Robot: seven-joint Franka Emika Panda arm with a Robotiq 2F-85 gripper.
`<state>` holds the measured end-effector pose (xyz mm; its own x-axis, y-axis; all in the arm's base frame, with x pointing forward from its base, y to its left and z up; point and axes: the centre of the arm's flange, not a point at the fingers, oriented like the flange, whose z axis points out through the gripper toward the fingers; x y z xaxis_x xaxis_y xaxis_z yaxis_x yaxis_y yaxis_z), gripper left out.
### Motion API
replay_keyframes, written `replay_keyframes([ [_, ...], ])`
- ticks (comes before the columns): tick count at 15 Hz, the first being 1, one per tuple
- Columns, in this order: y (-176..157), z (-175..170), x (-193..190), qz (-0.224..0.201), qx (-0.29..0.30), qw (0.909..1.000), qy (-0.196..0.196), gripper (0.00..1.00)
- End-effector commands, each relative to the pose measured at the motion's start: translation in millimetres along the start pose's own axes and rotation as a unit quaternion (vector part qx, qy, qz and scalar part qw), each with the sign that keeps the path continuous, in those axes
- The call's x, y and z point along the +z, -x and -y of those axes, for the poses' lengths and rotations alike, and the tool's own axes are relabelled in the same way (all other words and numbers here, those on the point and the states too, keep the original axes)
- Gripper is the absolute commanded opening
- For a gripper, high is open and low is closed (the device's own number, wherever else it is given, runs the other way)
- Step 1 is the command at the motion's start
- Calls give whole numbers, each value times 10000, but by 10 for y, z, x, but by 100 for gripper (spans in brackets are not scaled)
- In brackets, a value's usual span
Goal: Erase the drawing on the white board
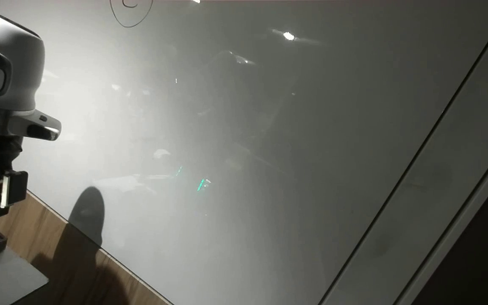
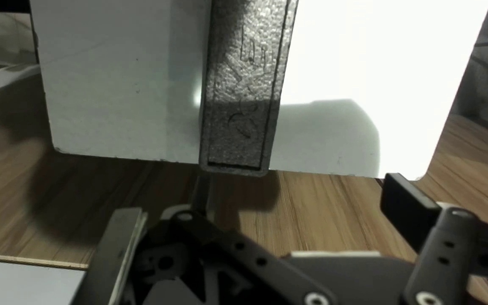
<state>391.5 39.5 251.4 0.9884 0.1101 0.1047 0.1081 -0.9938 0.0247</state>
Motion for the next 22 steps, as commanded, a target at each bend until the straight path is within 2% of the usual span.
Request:
replay_keyframes([
  [1,71,-62,209,-196,-7,9998,65,100],
  [7,177,-193,256,-101,22,9995,314,100],
  [12,309,-107,376,7,11,9992,407,100],
  [22,288,-77,566,75,35,9996,267,100],
])
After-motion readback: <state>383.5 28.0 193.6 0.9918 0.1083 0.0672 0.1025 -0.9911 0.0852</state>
